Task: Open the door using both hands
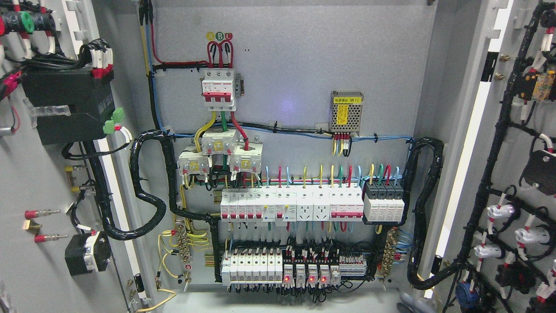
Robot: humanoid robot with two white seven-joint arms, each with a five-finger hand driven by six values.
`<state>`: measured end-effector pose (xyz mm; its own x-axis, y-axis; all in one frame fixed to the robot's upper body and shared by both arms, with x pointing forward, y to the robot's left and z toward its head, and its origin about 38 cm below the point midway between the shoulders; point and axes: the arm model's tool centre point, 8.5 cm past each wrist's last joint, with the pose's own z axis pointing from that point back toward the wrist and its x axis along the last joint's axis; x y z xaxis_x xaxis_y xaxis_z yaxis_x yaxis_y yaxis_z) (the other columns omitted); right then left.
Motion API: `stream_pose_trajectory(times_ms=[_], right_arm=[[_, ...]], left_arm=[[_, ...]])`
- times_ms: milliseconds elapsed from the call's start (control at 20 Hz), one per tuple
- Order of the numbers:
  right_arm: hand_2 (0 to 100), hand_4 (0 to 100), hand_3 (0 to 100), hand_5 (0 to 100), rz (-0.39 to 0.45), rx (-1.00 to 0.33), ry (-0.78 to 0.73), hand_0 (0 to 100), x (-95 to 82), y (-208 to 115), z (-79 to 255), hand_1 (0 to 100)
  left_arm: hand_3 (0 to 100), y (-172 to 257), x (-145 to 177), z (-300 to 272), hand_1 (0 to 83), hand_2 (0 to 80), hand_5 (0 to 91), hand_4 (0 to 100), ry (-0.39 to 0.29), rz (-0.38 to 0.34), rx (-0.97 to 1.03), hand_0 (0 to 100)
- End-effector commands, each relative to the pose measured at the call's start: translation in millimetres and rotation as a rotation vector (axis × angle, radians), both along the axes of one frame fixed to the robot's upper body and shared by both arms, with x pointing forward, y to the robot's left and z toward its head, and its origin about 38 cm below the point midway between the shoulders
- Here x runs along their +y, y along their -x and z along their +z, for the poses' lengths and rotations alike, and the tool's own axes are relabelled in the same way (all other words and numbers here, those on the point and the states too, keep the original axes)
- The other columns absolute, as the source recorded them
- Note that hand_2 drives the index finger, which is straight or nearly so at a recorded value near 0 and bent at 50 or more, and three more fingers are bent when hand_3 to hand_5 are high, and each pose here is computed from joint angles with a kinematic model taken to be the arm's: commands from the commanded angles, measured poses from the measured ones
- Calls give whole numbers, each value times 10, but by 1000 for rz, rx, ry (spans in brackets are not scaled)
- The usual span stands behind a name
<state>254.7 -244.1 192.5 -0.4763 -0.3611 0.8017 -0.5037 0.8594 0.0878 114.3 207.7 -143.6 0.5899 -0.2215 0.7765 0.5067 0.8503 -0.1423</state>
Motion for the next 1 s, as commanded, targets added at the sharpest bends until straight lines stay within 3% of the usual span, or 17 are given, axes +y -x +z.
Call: stream_pose_trajectory(times_ms=[0,100,401,651,951], right_arm=[[0,0,0,0,-73,-49,-6,0,-289,8,121,0],[0,0,0,0,-83,-67,18,0,-357,11,158,0],[0,0,0,0,-108,-110,53,0,-475,26,236,0],[0,0,0,0,-100,-114,115,0,-576,10,293,0],[0,0,0,0,-107,-116,126,0,-635,4,315,0]], left_arm=[[0,-589,-147,1082,0,0,0,0,110,-76,-341,0],[0,-651,-167,1208,0,0,0,0,114,-45,-385,0],[0,-838,-62,1390,0,0,0,0,71,140,-497,0],[0,-867,-84,1594,0,0,0,0,175,151,-654,0],[0,-910,-184,1901,0,0,0,0,230,123,-740,0]])
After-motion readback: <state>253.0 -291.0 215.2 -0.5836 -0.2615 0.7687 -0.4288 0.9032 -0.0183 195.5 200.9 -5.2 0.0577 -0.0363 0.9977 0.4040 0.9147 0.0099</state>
